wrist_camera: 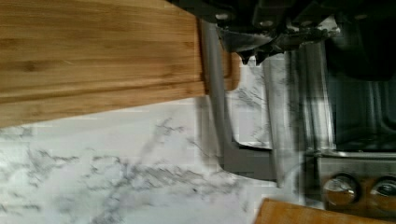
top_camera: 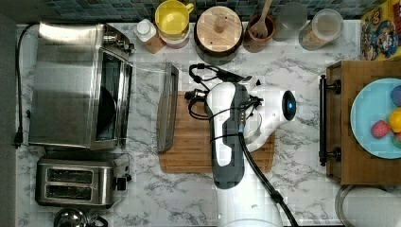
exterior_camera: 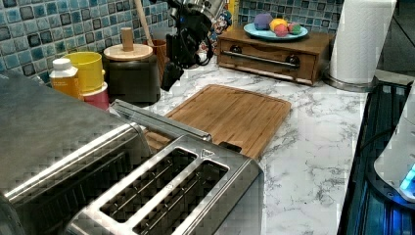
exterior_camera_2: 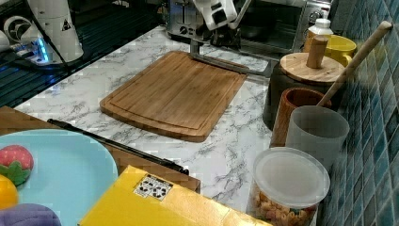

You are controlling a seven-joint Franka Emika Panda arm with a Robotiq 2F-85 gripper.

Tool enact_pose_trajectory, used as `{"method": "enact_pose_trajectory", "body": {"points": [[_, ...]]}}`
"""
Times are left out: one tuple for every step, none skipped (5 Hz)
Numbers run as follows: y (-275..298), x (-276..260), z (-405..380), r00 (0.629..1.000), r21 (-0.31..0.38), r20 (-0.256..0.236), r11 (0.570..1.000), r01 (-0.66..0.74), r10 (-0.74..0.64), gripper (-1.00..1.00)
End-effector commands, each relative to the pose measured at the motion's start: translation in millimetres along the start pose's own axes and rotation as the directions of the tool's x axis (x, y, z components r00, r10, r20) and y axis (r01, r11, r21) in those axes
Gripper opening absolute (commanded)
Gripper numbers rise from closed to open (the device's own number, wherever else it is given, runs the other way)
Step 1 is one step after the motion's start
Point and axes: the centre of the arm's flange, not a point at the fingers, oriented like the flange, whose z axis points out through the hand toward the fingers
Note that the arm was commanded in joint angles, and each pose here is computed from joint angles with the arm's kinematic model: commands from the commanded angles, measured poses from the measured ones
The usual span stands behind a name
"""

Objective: Close the oven.

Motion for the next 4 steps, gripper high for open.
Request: {"method": "enact_pose_trajectory", "body": {"points": [[-34.2, 1.6, 50.0, 0.991, 0.004, 0.065, 0.994, 0.113, -0.113, -1.0], [-43.5, -11.6, 80.0, 0.982, 0.027, 0.109, 0.988, 0.15, -0.152, -1.0], [-47.7, -20.1, 95.5, 0.98, 0.03, 0.134, 0.989, 0.142, -0.145, -1.0], [-48.7, -19.8, 109.9, 0.979, 0.019, 0.159, 0.992, 0.125, -0.126, -1.0]]}}
